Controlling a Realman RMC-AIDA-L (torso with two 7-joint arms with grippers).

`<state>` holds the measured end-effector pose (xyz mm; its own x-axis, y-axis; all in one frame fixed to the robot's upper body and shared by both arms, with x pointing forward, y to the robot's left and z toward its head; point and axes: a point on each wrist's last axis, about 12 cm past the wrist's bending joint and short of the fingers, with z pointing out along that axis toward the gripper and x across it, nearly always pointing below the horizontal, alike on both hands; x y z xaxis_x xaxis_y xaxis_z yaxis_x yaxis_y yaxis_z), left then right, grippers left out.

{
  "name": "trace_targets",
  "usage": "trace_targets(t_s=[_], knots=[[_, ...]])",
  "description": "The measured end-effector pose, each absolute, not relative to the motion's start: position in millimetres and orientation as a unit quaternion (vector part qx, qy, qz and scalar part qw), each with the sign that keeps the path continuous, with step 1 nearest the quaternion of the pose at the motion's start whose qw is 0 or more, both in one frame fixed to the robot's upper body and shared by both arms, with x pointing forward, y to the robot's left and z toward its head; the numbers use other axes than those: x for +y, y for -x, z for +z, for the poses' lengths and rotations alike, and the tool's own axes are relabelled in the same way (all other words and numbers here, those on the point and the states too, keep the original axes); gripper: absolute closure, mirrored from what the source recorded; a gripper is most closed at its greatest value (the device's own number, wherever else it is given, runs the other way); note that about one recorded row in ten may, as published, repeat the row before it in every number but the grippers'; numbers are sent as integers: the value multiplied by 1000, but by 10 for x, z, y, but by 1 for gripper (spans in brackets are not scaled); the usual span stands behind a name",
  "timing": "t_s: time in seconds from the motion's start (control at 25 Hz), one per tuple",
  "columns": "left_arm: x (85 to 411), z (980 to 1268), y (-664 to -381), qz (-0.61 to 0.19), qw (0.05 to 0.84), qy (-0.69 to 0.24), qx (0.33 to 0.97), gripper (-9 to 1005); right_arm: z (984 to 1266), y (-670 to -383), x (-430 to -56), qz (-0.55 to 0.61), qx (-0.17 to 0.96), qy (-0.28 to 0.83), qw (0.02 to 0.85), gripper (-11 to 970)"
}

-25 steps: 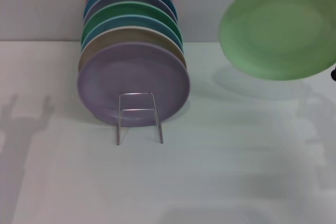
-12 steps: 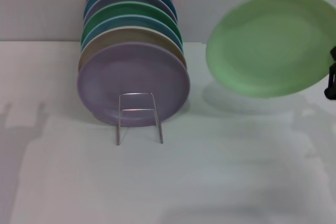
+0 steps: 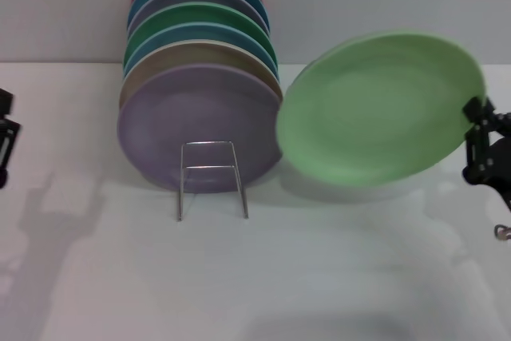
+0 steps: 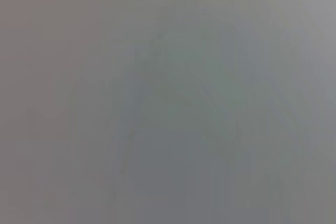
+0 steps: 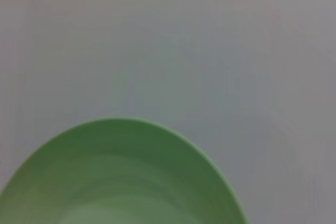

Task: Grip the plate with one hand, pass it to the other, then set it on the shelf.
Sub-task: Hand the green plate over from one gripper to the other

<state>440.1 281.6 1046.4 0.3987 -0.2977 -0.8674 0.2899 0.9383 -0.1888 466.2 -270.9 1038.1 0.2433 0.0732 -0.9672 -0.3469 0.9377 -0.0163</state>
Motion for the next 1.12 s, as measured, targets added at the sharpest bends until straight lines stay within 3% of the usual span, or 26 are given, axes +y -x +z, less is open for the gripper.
trace_targets(t_s=[0.68,1.12], knots=[[2505,10321,-3872,-196,820,-122,524,166,10288,-4557,-2818,182,593,183,763,940],[2323,10273,-3857,-187,808,-135,542,166,10255,-4500,-2786,164,596,143,773,939]])
